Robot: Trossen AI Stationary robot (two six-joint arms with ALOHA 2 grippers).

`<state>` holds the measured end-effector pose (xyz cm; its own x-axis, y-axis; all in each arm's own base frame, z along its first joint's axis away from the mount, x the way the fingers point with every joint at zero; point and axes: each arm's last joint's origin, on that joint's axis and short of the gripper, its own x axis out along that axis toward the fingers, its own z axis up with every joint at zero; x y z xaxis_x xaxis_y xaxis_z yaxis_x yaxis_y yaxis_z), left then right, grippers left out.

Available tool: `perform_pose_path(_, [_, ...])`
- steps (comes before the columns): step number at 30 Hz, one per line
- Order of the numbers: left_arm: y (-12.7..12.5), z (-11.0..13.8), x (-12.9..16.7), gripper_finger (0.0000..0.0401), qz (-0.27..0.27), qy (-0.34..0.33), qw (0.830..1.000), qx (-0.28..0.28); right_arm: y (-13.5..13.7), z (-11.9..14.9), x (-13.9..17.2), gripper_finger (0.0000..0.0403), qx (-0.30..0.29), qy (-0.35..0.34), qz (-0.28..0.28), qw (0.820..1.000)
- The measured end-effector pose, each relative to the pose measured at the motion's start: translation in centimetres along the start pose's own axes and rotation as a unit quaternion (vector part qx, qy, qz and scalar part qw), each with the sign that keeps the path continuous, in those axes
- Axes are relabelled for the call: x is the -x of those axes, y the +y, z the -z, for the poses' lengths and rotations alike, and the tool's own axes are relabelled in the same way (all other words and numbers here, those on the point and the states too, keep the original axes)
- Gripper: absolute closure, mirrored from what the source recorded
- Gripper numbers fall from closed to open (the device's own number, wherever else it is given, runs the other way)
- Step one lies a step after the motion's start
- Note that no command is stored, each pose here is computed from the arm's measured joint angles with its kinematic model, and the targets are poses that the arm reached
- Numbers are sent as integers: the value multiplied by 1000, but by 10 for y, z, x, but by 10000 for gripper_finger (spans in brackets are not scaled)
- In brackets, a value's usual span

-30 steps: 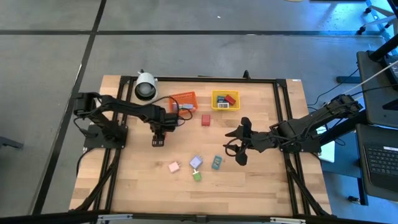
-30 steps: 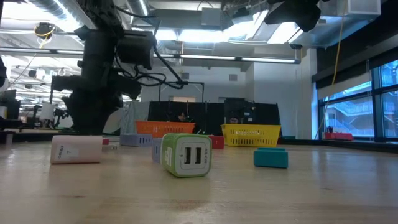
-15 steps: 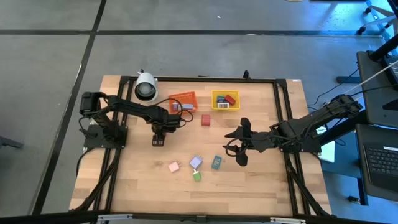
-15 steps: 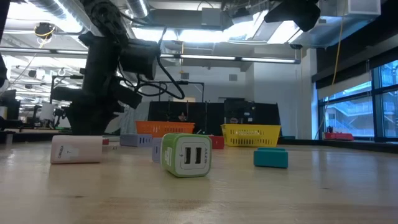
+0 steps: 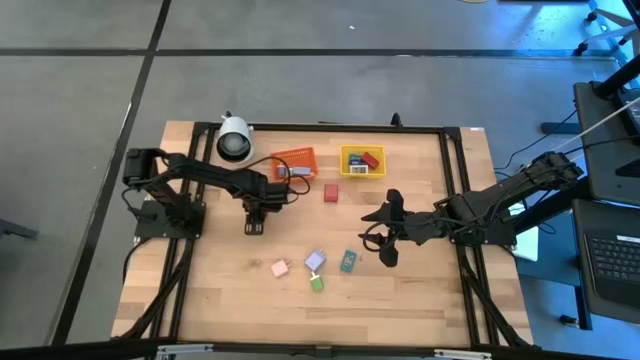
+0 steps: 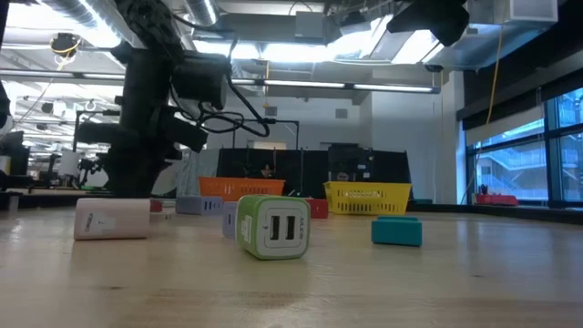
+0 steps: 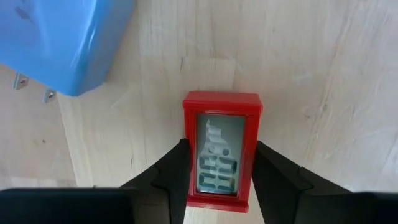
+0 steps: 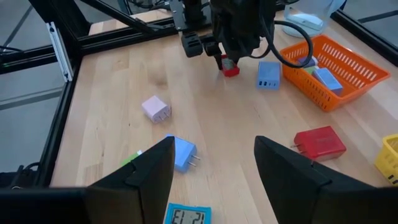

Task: Pick & Place Office items
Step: Put the red digital clock into the yellow bin

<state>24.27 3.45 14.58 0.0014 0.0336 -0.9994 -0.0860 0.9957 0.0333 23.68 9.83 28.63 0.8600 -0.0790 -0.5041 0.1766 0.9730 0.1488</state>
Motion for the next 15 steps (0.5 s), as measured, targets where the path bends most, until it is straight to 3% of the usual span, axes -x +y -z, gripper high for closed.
perform_pose_path(11, [0, 0, 1, 264, 0, 1, 1000, 3, 0, 0, 0, 179, 0, 0, 0, 1000])
perform_pose_path(15, [0, 0, 1, 264, -1, 1, 1000, 6, -2, 0, 0, 179, 3, -8, 28, 1000])
